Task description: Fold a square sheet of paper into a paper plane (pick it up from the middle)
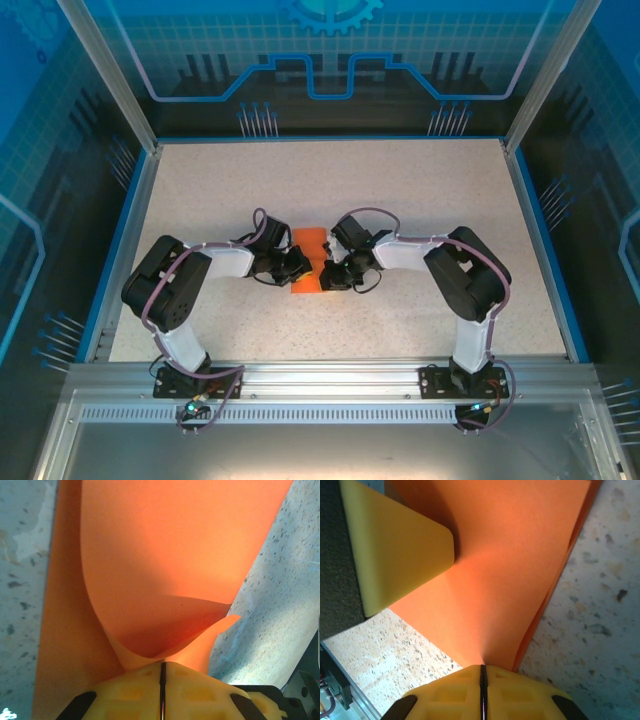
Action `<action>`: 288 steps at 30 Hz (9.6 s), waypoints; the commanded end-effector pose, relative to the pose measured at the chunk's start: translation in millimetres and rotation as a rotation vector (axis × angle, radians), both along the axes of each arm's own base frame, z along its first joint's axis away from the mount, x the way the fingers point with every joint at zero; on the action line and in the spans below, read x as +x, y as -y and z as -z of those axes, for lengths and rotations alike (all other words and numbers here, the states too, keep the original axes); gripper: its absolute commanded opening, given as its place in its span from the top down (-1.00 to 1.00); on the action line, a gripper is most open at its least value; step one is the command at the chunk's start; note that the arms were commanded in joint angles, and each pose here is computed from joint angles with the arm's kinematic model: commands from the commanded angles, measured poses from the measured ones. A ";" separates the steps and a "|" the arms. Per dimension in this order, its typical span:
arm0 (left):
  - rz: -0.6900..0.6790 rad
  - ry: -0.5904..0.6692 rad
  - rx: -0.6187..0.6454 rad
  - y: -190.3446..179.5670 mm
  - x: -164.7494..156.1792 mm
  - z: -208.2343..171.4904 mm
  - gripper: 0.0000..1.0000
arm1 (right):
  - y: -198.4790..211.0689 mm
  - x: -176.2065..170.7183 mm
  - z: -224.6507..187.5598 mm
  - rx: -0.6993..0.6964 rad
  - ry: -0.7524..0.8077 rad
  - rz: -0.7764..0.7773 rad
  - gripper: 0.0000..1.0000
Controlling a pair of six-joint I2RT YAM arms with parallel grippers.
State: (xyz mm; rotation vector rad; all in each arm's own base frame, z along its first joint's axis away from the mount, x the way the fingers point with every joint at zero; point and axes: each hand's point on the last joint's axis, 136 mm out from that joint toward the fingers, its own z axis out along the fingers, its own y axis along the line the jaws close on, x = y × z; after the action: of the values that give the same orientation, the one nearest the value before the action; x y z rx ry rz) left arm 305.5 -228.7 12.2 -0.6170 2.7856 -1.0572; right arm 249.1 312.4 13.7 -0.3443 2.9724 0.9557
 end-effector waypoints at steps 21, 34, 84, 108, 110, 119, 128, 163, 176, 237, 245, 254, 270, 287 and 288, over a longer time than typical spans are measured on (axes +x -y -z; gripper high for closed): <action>-0.048 -0.034 0.079 -14.3 -5.8 10.9 0.77 | 17.9 -8.3 22.3 -0.101 -0.068 -0.008 0.79; -0.034 0.098 0.089 -15.1 29.7 -10.6 0.71 | 42.1 -28.9 37.1 -0.208 -0.140 -0.034 0.80; -0.034 0.096 0.159 -33.2 5.5 21.1 0.78 | 62.1 -45.0 60.1 -0.330 -0.210 -0.012 0.81; 0.004 0.225 -0.007 -6.1 14.3 -44.6 0.75 | 60.8 -43.9 55.4 -0.317 -0.191 -0.009 0.83; 0.009 0.205 -0.021 -0.8 8.9 -37.8 0.76 | 60.6 -44.2 56.1 -0.315 -0.194 -0.007 0.83; 0.022 0.163 0.055 -3.5 10.2 -11.2 0.77 | 57.6 -42.8 53.4 -0.296 -0.186 -0.011 0.83; -0.003 0.118 0.157 -20.4 4.4 12.0 0.81 | 25.4 -12.4 2.9 -0.141 -0.039 -0.042 0.81; -0.026 0.066 0.176 -25.6 -2.1 24.1 0.82 | 33.7 -57.4 11.6 -0.065 -0.162 -0.110 0.81; -0.005 0.160 0.028 -0.6 14.4 -28.0 0.59 | 14.4 27.3 -43.5 -0.063 0.149 0.010 0.77; -0.045 0.142 -0.073 6.2 9.2 -24.1 0.35 | 9.9 49.0 -4.2 -0.042 0.107 0.010 0.69; -0.027 0.178 -0.089 10.3 14.2 -27.6 0.49 | 14.8 50.1 -2.5 -0.042 0.093 0.029 0.70; 0.014 0.272 -0.016 1.0 15.4 -51.2 0.86 | 33.7 69.7 -49.9 0.006 0.209 0.124 0.64; 0.054 0.389 0.787 -124.8 10.8 -159.3 0.89 | 119.1 80.4 -97.0 -0.146 0.451 0.412 -0.42; 0.301 0.305 1.298 -57.9 58.7 -83.2 0.85 | 206.2 55.8 -123.0 -0.225 0.556 0.686 -0.99; 0.322 0.311 1.293 -47.2 58.8 -78.5 0.85 | 208.5 54.5 -124.1 -0.227 0.559 0.696 -0.99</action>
State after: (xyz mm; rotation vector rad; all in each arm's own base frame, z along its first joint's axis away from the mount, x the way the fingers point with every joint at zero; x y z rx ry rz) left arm 364.3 -165.7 88.9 0.0761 2.6030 0.5828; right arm 308.4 125.1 141.5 0.2634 2.3888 0.4358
